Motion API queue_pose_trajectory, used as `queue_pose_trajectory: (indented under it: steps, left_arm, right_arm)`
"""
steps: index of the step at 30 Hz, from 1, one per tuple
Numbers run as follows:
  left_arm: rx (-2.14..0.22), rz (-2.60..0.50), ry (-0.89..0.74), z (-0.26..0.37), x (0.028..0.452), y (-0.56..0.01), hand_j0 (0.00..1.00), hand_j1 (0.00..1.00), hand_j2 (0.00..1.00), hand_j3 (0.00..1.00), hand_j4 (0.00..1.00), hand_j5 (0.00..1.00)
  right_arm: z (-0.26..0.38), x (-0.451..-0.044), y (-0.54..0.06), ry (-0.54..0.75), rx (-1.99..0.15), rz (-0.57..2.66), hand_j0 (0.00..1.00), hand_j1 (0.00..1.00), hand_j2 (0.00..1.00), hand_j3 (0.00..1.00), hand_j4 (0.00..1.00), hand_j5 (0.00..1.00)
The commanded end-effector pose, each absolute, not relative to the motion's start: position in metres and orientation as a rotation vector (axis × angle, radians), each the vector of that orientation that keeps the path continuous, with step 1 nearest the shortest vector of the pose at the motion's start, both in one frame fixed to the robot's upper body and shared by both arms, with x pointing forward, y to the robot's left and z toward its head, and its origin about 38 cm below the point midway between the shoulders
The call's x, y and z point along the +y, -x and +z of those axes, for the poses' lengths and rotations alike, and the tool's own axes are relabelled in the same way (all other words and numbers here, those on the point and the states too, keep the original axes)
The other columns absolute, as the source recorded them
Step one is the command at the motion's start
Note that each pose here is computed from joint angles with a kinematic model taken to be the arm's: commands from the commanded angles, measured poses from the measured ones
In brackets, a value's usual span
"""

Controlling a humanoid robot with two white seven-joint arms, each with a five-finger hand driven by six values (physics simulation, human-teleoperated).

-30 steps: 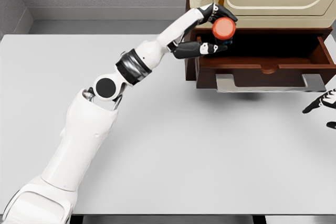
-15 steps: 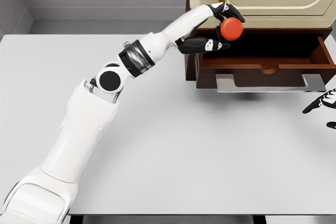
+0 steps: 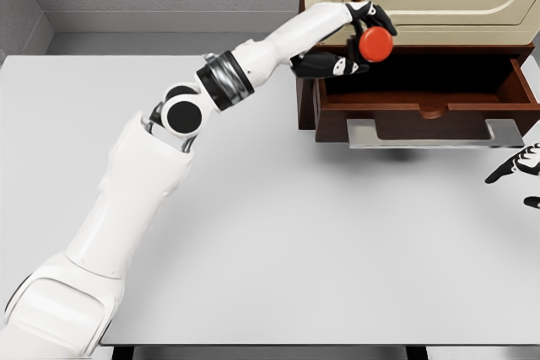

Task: Put the switch into the drawer with left arm, and close the drawer with right arm

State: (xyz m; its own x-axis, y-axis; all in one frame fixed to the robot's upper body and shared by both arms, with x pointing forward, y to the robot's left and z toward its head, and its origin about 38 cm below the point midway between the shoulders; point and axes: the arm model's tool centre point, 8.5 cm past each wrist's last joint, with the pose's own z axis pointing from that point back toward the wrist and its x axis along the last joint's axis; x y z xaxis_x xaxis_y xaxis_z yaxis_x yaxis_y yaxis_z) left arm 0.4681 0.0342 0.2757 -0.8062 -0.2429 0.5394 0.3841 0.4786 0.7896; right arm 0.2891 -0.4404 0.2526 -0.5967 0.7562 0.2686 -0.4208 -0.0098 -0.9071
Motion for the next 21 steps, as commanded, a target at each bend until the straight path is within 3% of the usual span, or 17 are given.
queue_pose_trajectory:
  steps: [1,11,12,14,21]
  left_arm:
    - [-2.115,-1.35,0.102,0.2735,0.035,-0.4694,0.48,0.48,0.48,0.48,0.48,0.48]
    - [-2.115,-1.393,0.066,0.2751,0.0313,-0.4687,0.49,0.49,0.49,0.49,0.49,0.49]
    - [-2.115,-1.392,0.069,0.2745,0.0307,-0.4684,0.53,0.53,0.53,0.53,0.53,0.53]
    - [-2.114,-1.392,0.067,0.2743,0.0313,-0.4686,0.73,0.73,0.73,0.73,0.73,0.73]
    - [-2.127,-1.399,0.073,0.275,0.0298,-0.4665,0.78,0.78,0.78,0.78,0.78,0.78]
  right_arm:
    - [0.2531,-0.4404,-0.2893,0.371,-1.409,1.733,0.69,0.69,0.69,0.69,0.69,0.69]
    - [0.2532,-0.4404,-0.2893,0.37,-1.41,1.732,0.69,0.69,0.69,0.69,0.69,0.69]
    - [0.2531,-0.4404,-0.2893,0.371,-1.409,1.733,0.69,0.69,0.69,0.69,0.69,0.69]
    - [0.2532,-0.4404,-0.2893,0.37,-1.41,1.732,0.69,0.69,0.69,0.69,0.69,0.69]
    - [0.2517,-0.44,-0.289,0.366,-1.407,1.733,0.7,0.7,0.7,0.7,0.7,0.7]
